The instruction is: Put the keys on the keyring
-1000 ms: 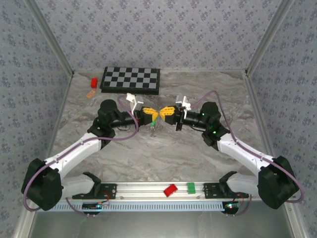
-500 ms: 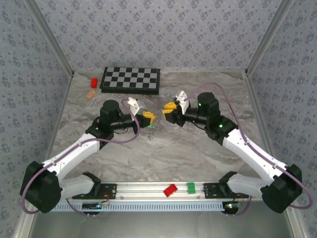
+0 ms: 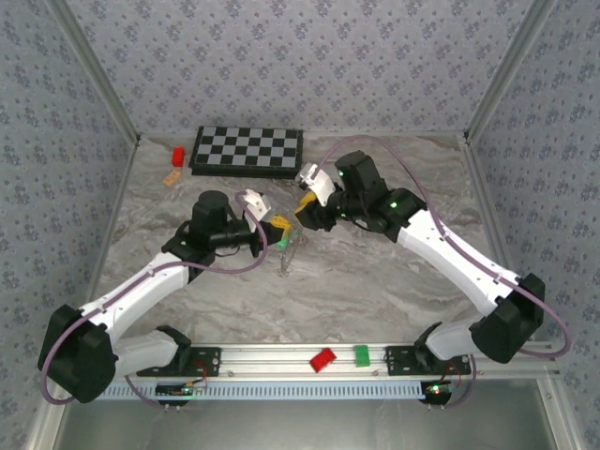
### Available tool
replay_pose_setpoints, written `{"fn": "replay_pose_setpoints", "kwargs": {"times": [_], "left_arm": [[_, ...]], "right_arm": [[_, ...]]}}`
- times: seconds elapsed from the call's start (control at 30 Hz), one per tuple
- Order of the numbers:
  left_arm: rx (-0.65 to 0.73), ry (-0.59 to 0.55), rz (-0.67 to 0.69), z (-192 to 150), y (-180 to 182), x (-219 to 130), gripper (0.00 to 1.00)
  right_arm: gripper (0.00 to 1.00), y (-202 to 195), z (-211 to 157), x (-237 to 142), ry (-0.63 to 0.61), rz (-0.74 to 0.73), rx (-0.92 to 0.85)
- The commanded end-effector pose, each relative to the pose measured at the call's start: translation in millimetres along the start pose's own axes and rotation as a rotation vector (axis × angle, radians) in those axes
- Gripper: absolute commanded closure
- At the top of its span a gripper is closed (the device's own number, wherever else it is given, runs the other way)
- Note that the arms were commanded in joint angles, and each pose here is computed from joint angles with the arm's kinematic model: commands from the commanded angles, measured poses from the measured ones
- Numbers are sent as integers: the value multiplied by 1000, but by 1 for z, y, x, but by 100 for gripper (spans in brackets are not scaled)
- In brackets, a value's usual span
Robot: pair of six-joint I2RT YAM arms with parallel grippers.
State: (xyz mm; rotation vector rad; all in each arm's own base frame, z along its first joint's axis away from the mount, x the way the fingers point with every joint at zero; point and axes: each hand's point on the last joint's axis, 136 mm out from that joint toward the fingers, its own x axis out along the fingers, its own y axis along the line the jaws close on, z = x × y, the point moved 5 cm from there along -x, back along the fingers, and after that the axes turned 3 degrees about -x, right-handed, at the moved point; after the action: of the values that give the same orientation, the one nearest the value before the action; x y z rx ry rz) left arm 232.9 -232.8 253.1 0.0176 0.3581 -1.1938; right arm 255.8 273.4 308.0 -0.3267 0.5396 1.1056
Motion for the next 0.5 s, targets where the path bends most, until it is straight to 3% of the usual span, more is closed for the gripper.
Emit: {"fn": "replay_pose_setpoints", "kwargs": {"times": [0.0,0.47], "left_arm": [[58,-48,0,20,-3,-5,100],[55,-48,-13,20,-4,-4,100]], "right_arm": [[66,7,-5,1,75,33,-17],[71,12,-11,16,134,72,-20]]}}
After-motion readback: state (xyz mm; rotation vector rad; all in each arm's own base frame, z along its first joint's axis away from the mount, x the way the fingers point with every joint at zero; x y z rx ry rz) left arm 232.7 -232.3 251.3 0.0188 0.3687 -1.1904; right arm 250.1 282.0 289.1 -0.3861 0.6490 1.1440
